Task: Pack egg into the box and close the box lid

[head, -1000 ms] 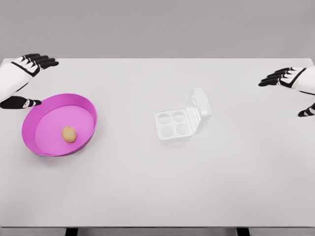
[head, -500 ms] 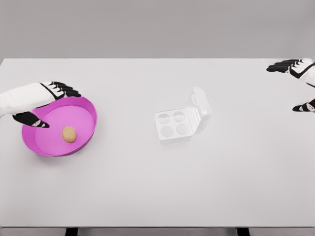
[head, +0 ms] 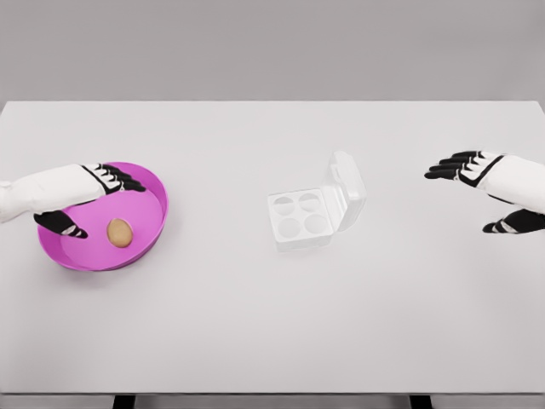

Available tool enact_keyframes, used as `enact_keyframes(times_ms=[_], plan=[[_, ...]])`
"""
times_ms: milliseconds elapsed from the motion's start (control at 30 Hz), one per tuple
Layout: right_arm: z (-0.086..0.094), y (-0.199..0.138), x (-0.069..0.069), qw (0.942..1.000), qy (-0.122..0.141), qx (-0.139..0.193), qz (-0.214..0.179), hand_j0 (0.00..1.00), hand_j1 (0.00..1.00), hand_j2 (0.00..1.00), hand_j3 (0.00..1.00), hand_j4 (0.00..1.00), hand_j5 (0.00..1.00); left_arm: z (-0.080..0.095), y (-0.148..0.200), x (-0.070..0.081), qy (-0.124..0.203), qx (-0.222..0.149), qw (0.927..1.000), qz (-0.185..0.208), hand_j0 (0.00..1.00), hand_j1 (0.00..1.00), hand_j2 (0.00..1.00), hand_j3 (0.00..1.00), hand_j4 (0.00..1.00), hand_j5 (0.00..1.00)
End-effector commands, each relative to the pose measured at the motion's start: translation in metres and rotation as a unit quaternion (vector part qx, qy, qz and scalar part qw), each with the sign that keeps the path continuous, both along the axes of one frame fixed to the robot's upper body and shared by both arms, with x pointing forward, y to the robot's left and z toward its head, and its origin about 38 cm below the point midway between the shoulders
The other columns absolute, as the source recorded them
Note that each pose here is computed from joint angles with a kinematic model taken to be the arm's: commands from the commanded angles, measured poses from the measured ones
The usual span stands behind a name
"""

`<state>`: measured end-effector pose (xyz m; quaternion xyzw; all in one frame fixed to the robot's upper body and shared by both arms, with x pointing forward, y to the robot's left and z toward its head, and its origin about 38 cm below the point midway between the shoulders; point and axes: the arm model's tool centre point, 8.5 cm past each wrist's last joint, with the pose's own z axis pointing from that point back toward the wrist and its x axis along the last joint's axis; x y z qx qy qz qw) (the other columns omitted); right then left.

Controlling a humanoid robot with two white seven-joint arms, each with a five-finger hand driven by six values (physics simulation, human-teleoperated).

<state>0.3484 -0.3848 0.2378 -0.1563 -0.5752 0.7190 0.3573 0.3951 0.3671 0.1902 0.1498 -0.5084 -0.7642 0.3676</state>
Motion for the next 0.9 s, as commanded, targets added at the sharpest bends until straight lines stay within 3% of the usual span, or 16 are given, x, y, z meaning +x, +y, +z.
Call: enact_keyframes(times_ms=[0, 633, 767, 867], plan=[[-0.015, 0.004, 0.000, 0.9992, 0.011, -0.039, 0.004, 1.00, 1.00, 1.00, 1.00, 1.00, 1.00, -0.006, -0.003, -0.001, 0.007, 0.005, 1.0000, -0.002, 0.94, 0.94, 0.94, 0.94, 0.94, 0.94], [-0.014, 0.000, 0.002, 0.9994, 0.007, -0.032, -0.007, 1.00, 1.00, 1.00, 1.00, 1.00, 1.00, -0.024, -0.013, -0.002, 0.024, 0.049, 0.9982, -0.025, 0.89, 0.89, 0.89, 0.89, 0.89, 0.89], [-0.005, -0.007, 0.004, 0.9994, -0.018, -0.006, -0.029, 1.00, 1.00, 1.00, 1.00, 1.00, 1.00, -0.024, -0.013, -0.002, 0.024, 0.049, 0.9982, -0.025, 0.85, 0.85, 0.85, 0.85, 0.85, 0.85], [-0.010, -0.015, 0.006, 0.9991, -0.011, -0.004, -0.042, 1.00, 1.00, 1.00, 1.00, 1.00, 1.00, -0.024, -0.014, -0.002, 0.025, 0.049, 0.9982, -0.025, 0.83, 0.83, 0.83, 0.83, 0.83, 0.83]])
